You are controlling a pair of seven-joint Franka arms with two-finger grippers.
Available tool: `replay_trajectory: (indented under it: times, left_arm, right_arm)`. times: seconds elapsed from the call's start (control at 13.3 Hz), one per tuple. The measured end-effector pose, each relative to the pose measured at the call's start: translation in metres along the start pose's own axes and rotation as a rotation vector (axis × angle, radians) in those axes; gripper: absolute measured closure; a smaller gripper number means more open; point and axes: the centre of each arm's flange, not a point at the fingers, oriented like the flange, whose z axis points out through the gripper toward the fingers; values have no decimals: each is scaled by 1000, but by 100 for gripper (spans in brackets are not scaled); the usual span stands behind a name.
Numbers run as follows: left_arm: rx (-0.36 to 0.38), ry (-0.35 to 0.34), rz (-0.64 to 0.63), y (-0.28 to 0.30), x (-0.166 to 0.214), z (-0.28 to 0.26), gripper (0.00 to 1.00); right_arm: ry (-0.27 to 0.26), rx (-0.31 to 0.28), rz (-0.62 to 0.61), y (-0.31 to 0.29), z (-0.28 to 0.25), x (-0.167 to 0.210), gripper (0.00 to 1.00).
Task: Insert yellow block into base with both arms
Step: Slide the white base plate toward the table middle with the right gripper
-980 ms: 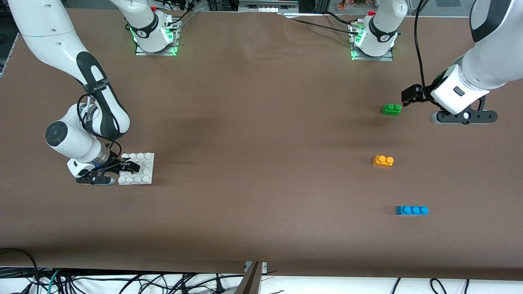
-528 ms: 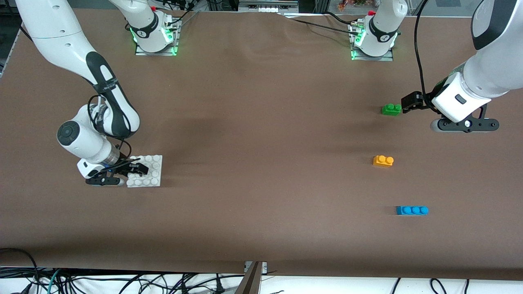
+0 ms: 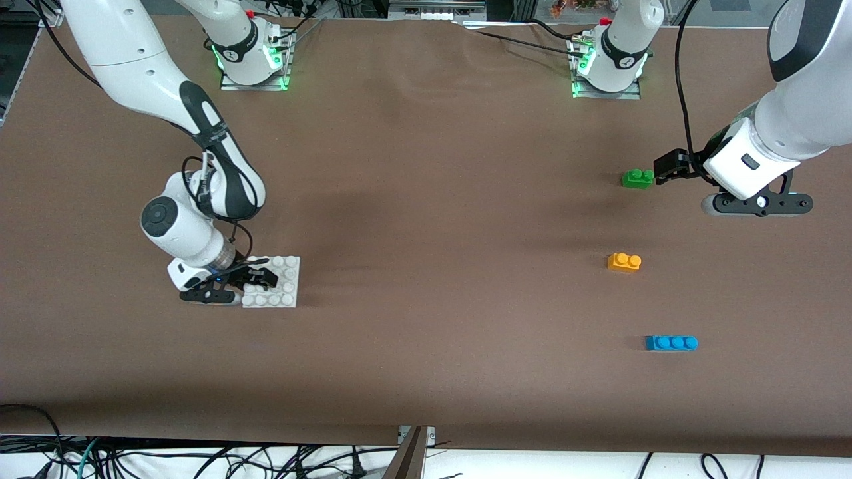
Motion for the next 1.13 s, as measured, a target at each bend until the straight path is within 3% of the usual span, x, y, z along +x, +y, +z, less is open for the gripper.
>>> replay_trajectory:
  times: [0.91, 1.13]
  left_arm:
    - [0, 1, 14, 7, -1, -1, 0]
    - [0, 2, 14, 7, -1, -1, 0]
  right_arm:
    - [23, 28, -152, -128, 14, -17, 31]
    - [21, 41, -124, -169, 16, -33, 31]
